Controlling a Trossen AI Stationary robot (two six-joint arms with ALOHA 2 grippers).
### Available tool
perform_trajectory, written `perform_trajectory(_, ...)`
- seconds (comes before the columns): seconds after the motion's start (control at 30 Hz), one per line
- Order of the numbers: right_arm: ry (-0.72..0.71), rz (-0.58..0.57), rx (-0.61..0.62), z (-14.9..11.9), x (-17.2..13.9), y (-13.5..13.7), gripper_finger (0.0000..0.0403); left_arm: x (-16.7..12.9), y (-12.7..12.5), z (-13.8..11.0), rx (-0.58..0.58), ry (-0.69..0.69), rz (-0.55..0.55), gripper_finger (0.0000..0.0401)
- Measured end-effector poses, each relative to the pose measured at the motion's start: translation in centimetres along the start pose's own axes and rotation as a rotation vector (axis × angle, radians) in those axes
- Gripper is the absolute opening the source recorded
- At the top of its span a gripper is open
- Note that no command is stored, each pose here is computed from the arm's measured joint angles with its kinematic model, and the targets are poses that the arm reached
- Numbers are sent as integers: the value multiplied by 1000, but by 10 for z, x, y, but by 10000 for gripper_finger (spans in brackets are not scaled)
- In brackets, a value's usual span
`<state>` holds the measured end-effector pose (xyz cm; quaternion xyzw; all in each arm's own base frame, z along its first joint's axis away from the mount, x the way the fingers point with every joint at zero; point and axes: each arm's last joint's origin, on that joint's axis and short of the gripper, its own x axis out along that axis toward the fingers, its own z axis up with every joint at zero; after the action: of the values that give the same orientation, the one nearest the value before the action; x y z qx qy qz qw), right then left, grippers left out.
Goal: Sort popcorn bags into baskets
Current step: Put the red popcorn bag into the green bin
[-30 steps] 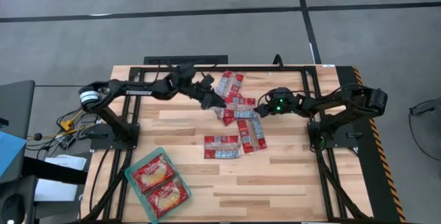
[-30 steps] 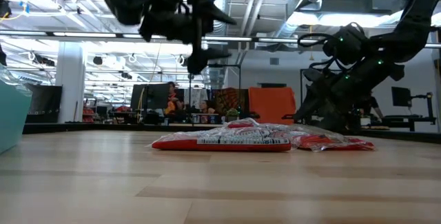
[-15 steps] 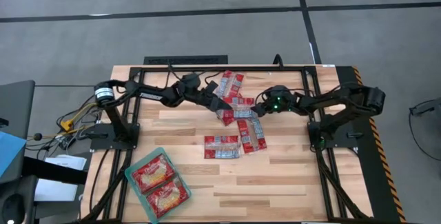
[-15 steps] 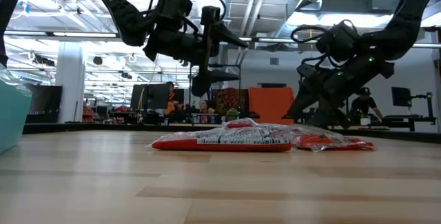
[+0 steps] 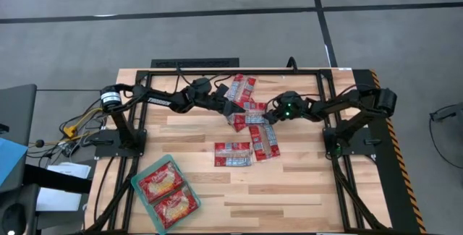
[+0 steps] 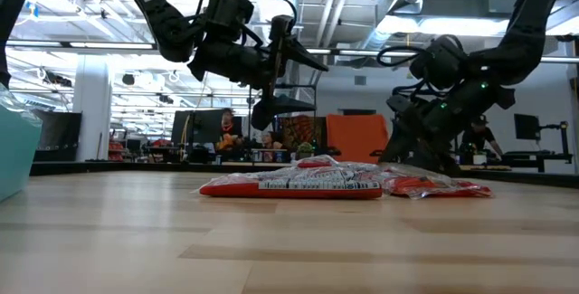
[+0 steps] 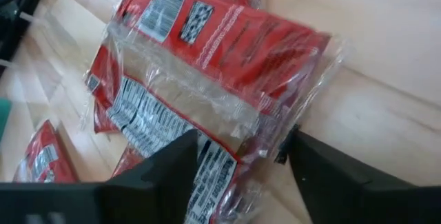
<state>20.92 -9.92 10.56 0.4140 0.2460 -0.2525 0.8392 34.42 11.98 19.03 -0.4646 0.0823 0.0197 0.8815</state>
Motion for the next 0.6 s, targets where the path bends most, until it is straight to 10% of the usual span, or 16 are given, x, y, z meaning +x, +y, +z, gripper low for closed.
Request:
perform_trajectory(0.33, 14, 16, 1, 1, 0, 0, 27, 0, 0, 1, -23, -25, 20, 307)
perform_trajectory(0.6, -26, 92, -7, 9, -9, 10, 7, -1, 2, 3, -177, -28, 18, 307)
